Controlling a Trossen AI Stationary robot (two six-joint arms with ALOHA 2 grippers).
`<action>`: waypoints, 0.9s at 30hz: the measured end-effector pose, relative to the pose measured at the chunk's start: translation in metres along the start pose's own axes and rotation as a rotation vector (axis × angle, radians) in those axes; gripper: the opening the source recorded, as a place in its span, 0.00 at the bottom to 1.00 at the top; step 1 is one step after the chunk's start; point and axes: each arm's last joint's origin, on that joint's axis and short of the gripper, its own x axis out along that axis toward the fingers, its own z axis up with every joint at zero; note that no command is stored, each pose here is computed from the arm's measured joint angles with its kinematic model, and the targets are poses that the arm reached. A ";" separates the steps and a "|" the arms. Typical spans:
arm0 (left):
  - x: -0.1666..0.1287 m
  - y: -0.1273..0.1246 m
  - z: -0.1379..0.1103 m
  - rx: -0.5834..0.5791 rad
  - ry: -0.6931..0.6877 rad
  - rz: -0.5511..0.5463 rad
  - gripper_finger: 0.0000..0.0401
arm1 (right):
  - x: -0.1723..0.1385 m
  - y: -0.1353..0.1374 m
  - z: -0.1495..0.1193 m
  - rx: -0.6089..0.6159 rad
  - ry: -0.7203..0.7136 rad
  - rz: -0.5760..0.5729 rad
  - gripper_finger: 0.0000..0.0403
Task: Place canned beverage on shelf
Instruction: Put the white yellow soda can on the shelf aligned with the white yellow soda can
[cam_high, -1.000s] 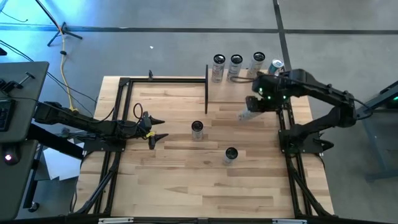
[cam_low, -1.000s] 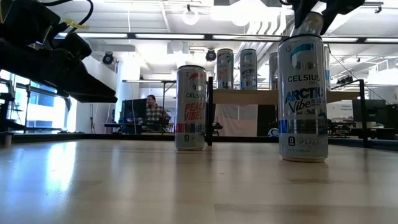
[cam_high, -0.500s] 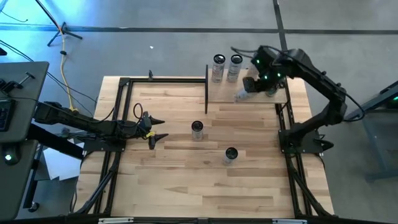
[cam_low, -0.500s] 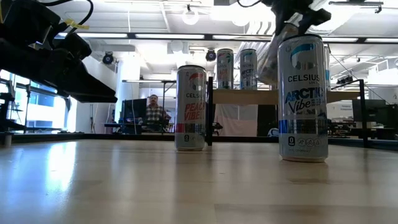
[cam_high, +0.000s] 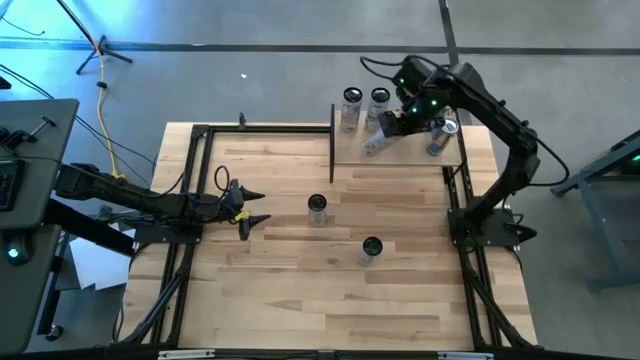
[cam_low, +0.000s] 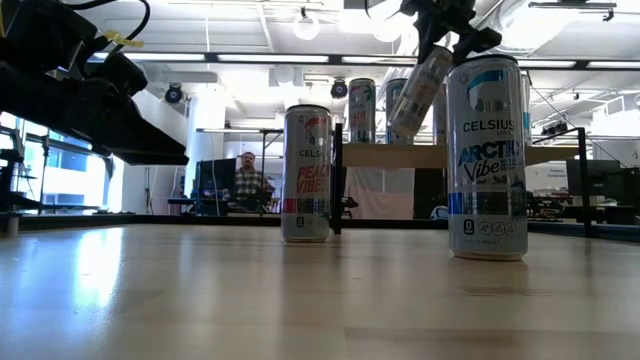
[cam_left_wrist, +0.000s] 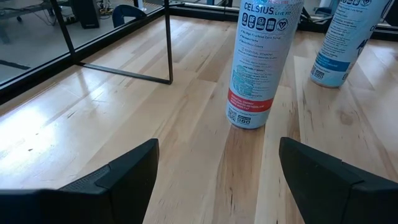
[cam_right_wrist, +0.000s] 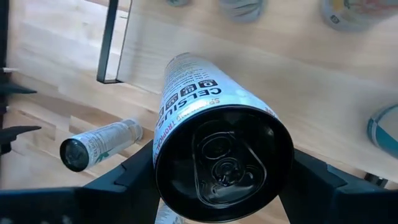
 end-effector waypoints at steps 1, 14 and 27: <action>0.000 0.000 0.000 0.000 0.000 0.000 0.76 | -0.001 0.001 0.000 -0.006 0.003 0.007 0.60; 0.000 0.000 0.000 0.000 0.000 0.000 0.76 | 0.000 0.014 -0.011 -0.276 0.023 0.035 0.60; 0.000 0.000 0.000 0.000 0.000 0.000 0.76 | 0.001 0.017 -0.014 -0.714 -0.064 -0.158 0.60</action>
